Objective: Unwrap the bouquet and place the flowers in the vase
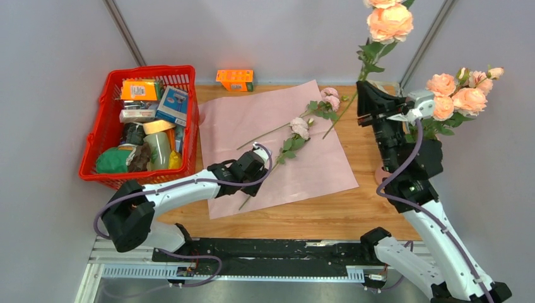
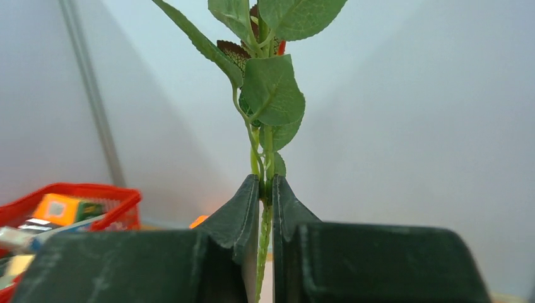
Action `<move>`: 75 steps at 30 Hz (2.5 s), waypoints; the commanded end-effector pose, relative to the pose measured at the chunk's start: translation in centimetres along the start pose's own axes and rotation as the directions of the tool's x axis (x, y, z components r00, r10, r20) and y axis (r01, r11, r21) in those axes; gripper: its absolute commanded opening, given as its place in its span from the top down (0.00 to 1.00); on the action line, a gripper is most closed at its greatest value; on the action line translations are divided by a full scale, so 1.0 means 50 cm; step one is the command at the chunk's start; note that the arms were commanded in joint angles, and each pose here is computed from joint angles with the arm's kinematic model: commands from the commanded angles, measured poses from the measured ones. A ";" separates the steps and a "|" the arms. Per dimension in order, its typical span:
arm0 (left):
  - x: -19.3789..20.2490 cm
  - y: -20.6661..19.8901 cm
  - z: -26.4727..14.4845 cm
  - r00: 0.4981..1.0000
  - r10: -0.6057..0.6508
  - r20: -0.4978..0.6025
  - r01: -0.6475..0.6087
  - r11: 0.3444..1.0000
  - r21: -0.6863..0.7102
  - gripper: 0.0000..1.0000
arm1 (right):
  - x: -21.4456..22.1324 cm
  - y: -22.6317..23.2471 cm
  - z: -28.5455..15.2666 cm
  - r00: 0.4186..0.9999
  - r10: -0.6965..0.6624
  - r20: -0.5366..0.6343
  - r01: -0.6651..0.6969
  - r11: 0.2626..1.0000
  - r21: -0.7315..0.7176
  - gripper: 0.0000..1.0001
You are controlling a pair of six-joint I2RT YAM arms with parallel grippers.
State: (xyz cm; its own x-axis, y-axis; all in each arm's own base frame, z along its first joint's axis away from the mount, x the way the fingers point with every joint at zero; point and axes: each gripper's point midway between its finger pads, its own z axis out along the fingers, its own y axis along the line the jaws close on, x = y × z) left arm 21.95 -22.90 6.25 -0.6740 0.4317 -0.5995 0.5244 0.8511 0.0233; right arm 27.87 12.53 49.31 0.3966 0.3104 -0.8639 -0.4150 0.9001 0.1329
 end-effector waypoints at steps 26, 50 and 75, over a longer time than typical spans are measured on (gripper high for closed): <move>-0.109 0.097 -0.242 0.944 0.058 0.324 -0.026 0.994 -0.102 0.28 | -0.197 -0.266 -0.073 0.693 -0.684 -0.229 0.692 0.540 0.479 1.00; -0.118 0.120 -0.265 0.929 0.035 0.368 0.021 0.989 -0.146 0.25 | -0.003 -0.417 -0.287 0.788 -0.407 -0.462 0.613 0.440 0.656 0.79; -0.125 0.136 -0.284 0.914 0.022 0.406 0.052 0.984 -0.170 0.25 | -0.046 -0.163 -0.128 0.968 -0.037 -0.248 0.108 0.955 0.276 0.30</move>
State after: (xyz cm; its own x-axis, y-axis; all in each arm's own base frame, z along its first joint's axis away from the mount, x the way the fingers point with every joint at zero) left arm 22.00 -15.76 20.89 -0.4124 0.3116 -0.8561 0.4131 0.9015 0.1291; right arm 25.15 -1.52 45.75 0.2186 -0.0093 -0.9758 0.0941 0.9955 0.0116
